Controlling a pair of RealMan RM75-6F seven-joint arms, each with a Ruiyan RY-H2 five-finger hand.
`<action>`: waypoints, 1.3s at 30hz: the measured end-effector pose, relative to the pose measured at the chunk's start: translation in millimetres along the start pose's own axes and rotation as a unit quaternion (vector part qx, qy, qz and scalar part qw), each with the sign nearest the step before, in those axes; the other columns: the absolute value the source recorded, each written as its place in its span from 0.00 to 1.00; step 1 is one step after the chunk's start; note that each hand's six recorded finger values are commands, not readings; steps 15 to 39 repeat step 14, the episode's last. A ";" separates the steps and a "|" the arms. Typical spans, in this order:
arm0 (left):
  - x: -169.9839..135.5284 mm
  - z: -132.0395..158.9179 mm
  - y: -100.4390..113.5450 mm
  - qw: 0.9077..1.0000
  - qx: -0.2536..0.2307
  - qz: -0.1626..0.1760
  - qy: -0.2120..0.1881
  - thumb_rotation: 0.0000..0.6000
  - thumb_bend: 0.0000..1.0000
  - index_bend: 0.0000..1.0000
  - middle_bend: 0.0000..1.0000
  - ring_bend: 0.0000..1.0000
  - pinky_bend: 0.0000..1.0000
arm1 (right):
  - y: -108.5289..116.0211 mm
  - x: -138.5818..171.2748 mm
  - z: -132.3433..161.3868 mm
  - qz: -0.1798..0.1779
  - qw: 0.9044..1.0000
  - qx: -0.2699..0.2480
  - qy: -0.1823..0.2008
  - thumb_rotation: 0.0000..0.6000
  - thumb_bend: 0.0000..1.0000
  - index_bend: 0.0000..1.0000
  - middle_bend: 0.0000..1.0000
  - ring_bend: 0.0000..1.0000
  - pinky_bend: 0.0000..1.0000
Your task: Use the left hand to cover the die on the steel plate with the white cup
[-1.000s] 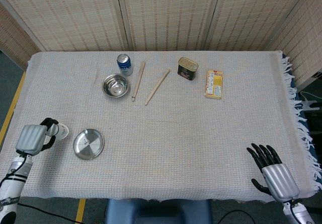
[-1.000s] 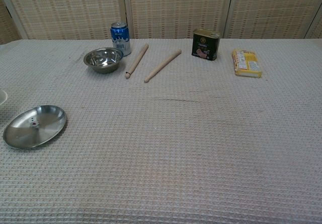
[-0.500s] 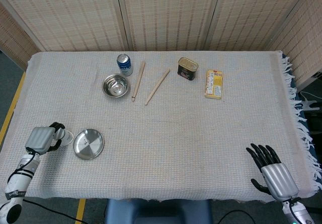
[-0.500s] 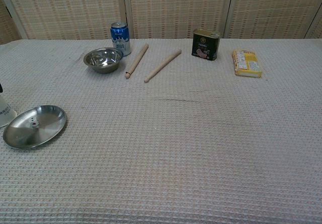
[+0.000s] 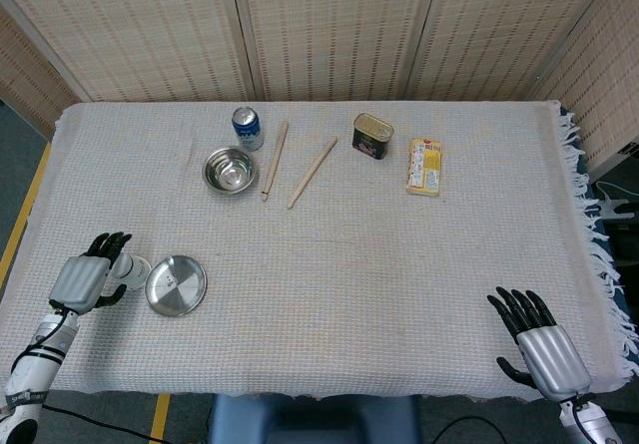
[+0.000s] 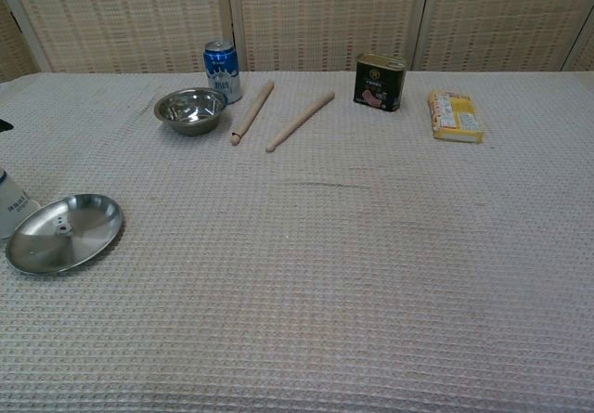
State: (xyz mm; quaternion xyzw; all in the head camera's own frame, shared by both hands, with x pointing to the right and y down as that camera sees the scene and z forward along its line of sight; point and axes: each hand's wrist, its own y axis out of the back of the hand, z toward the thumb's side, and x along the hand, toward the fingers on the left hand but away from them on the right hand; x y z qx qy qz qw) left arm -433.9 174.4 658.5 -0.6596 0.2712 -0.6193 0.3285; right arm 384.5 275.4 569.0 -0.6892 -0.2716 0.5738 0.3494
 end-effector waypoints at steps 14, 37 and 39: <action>-105.9 -9.5 11.5 0.990 -0.042 0.128 -0.032 1.00 0.30 0.00 0.00 0.00 0.17 | 20.7 0.5 1.9 -0.086 0.996 0.005 0.016 1.00 0.15 0.00 0.00 0.00 0.00; -105.9 -9.5 11.5 0.990 -0.042 0.128 -0.032 1.00 0.30 0.00 0.00 0.00 0.17 | 20.7 0.5 1.9 -0.086 0.996 0.005 0.016 1.00 0.15 0.00 0.00 0.00 0.00; -105.9 -9.5 11.5 0.990 -0.042 0.128 -0.032 1.00 0.30 0.00 0.00 0.00 0.17 | 20.7 0.5 1.9 -0.086 0.996 0.005 0.016 1.00 0.15 0.00 0.00 0.00 0.00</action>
